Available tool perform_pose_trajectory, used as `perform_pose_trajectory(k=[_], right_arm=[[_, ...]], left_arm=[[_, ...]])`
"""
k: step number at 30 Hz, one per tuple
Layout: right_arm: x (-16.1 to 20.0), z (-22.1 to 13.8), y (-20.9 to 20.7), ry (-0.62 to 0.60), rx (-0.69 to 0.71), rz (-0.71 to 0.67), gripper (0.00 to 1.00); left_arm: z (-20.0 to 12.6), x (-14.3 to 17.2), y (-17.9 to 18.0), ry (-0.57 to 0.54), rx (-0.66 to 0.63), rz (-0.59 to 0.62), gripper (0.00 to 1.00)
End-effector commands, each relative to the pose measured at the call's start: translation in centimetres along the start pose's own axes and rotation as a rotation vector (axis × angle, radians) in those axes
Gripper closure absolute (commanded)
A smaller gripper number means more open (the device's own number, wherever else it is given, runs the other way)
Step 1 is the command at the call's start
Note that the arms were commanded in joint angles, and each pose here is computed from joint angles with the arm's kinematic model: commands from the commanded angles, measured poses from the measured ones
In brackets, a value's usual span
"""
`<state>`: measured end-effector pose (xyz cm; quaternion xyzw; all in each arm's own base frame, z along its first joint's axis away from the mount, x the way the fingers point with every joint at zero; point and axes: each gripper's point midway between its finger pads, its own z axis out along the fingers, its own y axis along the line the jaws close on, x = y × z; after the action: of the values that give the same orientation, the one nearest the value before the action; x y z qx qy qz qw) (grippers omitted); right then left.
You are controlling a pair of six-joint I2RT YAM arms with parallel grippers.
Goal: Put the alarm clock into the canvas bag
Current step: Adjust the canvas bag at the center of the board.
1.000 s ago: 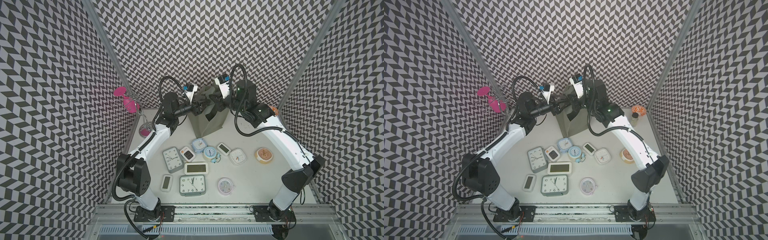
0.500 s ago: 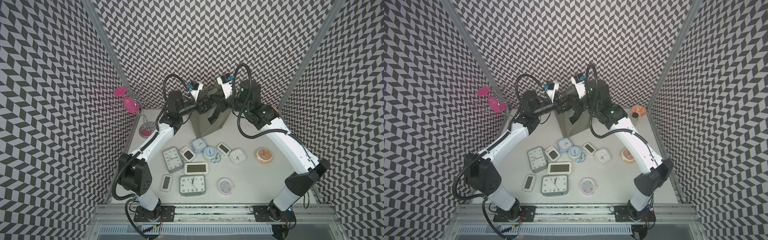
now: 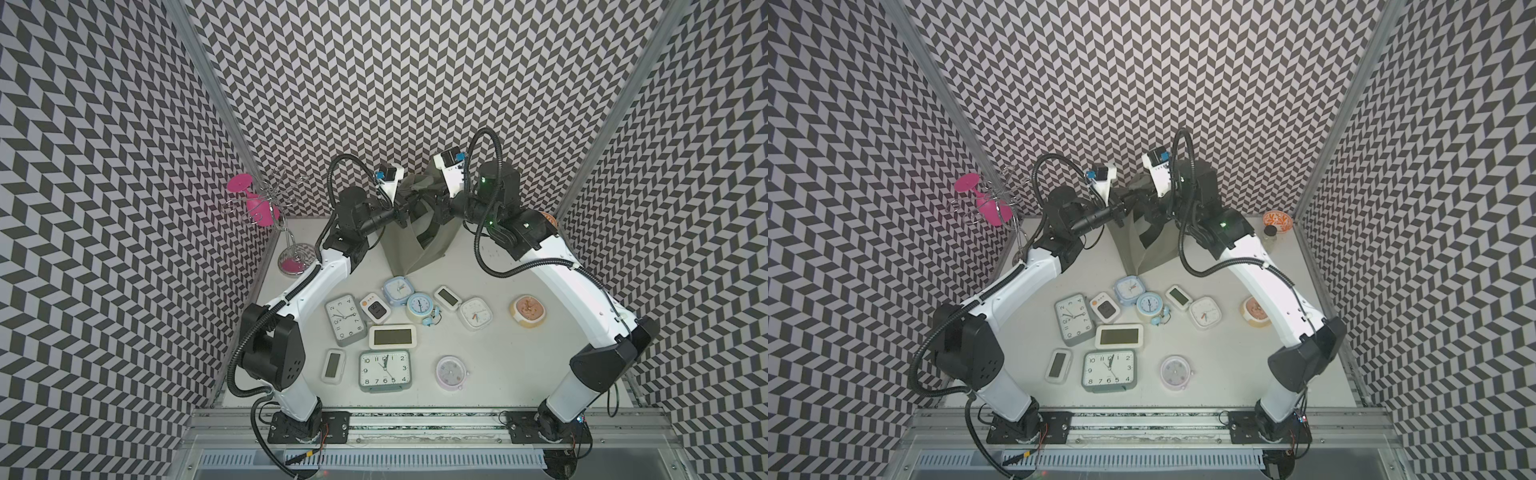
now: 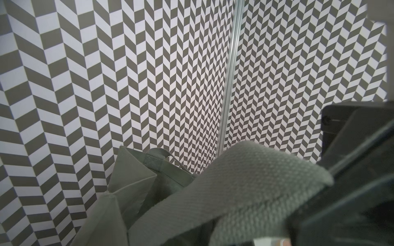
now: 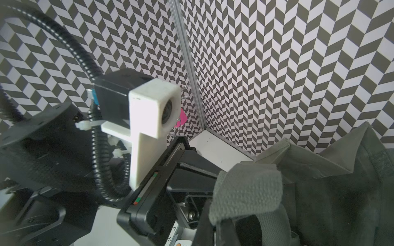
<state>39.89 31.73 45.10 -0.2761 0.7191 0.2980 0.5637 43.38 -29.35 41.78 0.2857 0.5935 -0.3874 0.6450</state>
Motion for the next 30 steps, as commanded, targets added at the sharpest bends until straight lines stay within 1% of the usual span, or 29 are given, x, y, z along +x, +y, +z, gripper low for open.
perform_pose_trajectory(k=[1,2,3,5,7,8,9,11,13,16,19,24,26,30], right_arm=[[-1.2,0.0,-1.3,-0.031,0.035,-0.02,1.0],[-1.0,-0.1,-1.8,-0.024,0.034,-0.015,1.0],[-0.8,-0.3,-2.3,-0.022,0.033,-0.01,0.94],[-0.2,-1.2,-3.5,-0.028,0.059,-0.004,0.67],[0.5,-2.9,-5.4,-0.051,0.116,0.017,0.4],[0.8,-3.7,-6.3,-0.063,0.136,0.032,0.34],[1.4,-4.6,-7.4,-0.072,0.153,0.055,0.3],[2.7,-5.9,-9.2,-0.077,0.179,0.107,0.26],[4.5,-6.5,-10.7,-0.078,0.18,0.171,0.25],[6.5,-6.0,-11.9,-0.054,0.185,0.233,0.23],[7.7,-5.0,-12.1,-0.025,0.165,0.256,0.23],[8.1,-3.8,-12.6,-0.02,0.153,0.275,0.25],[8.0,-3.1,-13.0,-0.012,0.152,0.28,0.25],[7.5,-1.9,-13.4,-0.018,0.147,0.292,0.22]], left_arm=[[-1.2,-2.4,-1.3,-0.061,0.012,0.039,1.0],[-1.3,-2.5,-1.4,-0.062,0.015,0.041,1.0],[-1.4,-2.6,-1.5,-0.062,0.017,0.042,1.0],[-1.6,-2.7,-1.5,-0.06,0.019,0.042,1.0],[-1.7,-2.9,-1.7,-0.061,0.029,0.042,1.0],[-1.8,-3.0,-1.8,-0.061,0.034,0.043,1.0],[-1.9,-3.0,-1.9,-0.06,0.038,0.045,1.0],[-2.0,-3.1,-2.1,-0.066,0.043,0.043,1.0],[-2.2,-3.2,-2.2,-0.07,0.045,0.045,1.0],[-2.3,-3.2,-1.7,-0.07,0.021,0.035,1.0],[-2.7,-3.4,-0.5,-0.076,-0.025,0.002,1.0],[-4.7,-3.5,2.8,-0.105,-0.132,-0.085,1.0],[-5.9,-3.4,3.7,-0.126,-0.145,-0.122,1.0],[-7.7,-2.7,5.2,-0.131,-0.163,-0.173,1.0]])
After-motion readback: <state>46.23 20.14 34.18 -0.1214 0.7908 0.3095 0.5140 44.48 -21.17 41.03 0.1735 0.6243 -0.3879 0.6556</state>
